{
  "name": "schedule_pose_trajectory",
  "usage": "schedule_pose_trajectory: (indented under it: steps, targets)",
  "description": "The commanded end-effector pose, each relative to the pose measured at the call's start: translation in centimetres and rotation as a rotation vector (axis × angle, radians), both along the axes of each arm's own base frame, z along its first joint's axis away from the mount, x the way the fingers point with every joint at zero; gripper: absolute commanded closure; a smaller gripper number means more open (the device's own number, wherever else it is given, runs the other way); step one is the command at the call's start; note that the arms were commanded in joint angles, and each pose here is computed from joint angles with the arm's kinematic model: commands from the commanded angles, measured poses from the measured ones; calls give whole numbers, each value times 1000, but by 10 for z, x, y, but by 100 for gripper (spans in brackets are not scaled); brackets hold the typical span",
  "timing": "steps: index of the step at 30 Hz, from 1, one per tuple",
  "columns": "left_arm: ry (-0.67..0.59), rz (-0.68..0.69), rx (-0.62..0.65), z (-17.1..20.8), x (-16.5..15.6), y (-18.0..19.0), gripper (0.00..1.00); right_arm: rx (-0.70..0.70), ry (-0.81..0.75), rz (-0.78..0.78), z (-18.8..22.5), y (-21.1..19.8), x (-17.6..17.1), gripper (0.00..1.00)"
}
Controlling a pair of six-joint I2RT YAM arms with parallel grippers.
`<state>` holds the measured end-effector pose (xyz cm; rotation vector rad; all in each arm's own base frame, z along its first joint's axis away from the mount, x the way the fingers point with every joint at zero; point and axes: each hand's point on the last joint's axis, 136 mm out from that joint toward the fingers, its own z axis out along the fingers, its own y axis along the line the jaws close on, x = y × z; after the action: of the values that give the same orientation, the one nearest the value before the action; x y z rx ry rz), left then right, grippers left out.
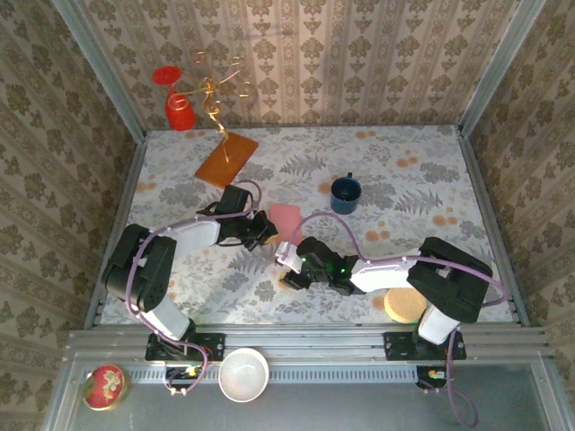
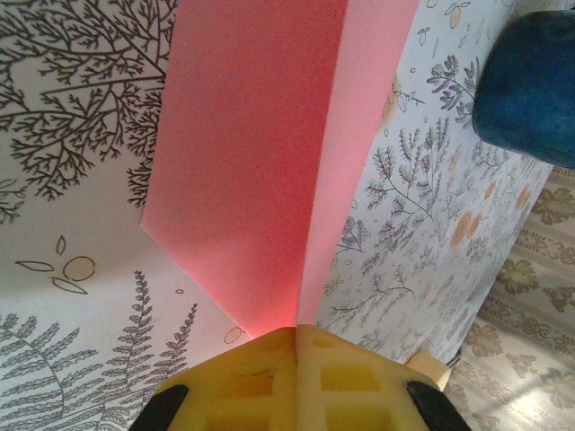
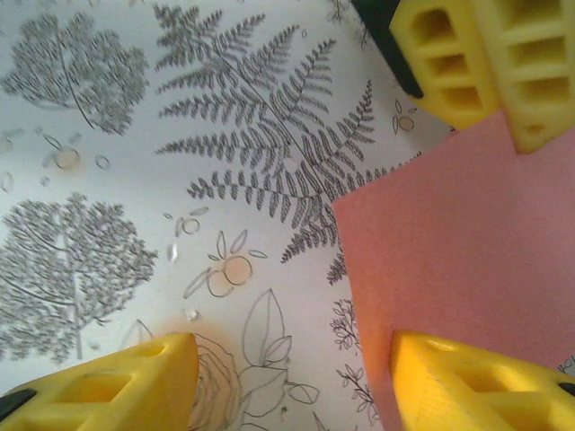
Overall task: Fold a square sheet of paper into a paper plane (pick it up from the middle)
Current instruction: Third fold the triangle at the center of the table.
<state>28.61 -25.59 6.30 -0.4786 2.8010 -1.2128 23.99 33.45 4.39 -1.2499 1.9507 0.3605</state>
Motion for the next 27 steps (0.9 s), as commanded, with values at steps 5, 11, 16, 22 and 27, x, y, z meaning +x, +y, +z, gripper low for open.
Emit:
schedule_pose_trajectory:
  steps: [5,11,16,22,27]
  targets:
    - [15,7,-1,-2,-2,2,100,-6,-168,5,21,8,28,46]
    - [20,5,3,-4,-4,3,100,53,-204,-38,37,6,33,49]
    - [22,3,3,-4,-5,2,100,75,-206,-47,42,5,32,57]
    - [19,1,0,-2,-5,1,100,94,-201,-46,47,5,30,65]
    - [17,0,0,-1,-5,0,100,79,-187,-40,42,7,30,73]
